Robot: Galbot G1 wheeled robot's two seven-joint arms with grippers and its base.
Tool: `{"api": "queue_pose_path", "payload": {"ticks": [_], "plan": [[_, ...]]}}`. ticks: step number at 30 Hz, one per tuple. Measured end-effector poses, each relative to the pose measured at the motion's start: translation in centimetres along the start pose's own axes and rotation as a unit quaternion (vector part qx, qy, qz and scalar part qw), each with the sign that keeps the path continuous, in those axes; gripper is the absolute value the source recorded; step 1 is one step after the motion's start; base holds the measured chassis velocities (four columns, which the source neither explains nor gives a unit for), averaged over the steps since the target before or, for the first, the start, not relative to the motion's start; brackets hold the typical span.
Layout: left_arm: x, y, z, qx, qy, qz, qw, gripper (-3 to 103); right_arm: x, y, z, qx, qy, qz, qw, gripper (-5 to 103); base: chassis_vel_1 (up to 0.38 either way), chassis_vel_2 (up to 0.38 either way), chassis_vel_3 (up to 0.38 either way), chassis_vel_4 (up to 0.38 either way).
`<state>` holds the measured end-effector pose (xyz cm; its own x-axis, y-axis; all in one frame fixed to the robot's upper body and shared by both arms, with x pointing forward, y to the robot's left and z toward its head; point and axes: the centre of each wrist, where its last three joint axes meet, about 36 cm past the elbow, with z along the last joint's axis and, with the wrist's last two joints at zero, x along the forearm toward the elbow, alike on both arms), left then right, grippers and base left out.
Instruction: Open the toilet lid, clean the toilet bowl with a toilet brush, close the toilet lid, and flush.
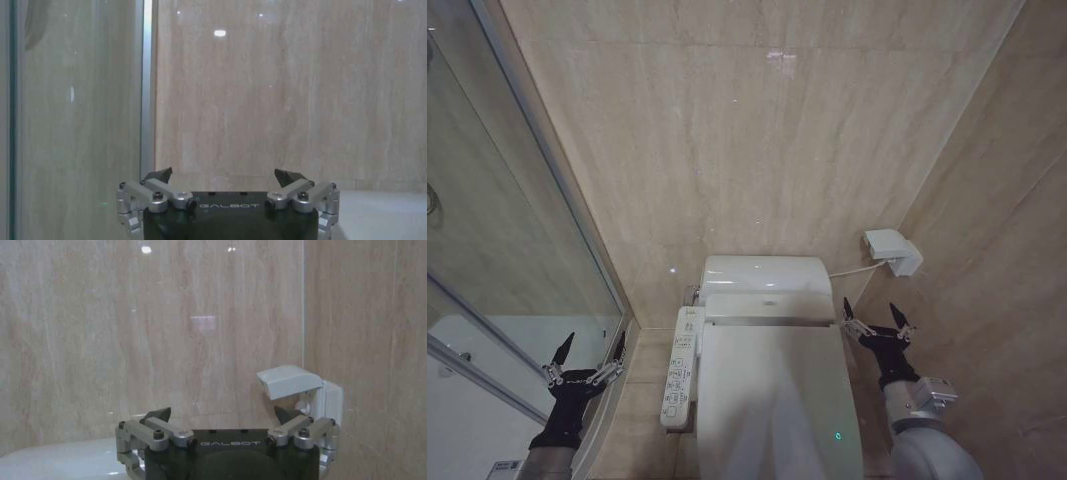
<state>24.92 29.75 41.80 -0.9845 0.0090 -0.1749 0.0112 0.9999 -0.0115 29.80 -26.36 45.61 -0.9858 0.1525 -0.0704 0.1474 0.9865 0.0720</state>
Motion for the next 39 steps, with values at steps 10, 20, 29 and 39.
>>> {"api": "queue_pose_path", "payload": {"ticks": [10,20,29,39], "plan": [[0.00,0.00,0.00,0.000,0.000,0.000,1.0000,100,0.00,0.00,0.00,0.000,0.000,0.000,1.000,100,0.000,0.000,0.000,0.000],[0.00,0.00,0.00,0.000,0.000,0.000,1.0000,100,0.00,0.00,0.00,0.000,0.000,0.000,1.000,100,-0.014,-0.007,0.010,0.008],[0.00,0.00,0.00,0.000,0.000,0.000,1.0000,100,0.00,0.00,0.00,0.000,0.000,0.000,1.000,100,-0.040,-0.037,0.038,0.032],[0.00,0.00,0.00,0.000,0.000,0.000,1.0000,100,0.00,0.00,0.00,0.000,0.000,0.000,1.000,100,0.000,0.000,0.000,0.000]]}}
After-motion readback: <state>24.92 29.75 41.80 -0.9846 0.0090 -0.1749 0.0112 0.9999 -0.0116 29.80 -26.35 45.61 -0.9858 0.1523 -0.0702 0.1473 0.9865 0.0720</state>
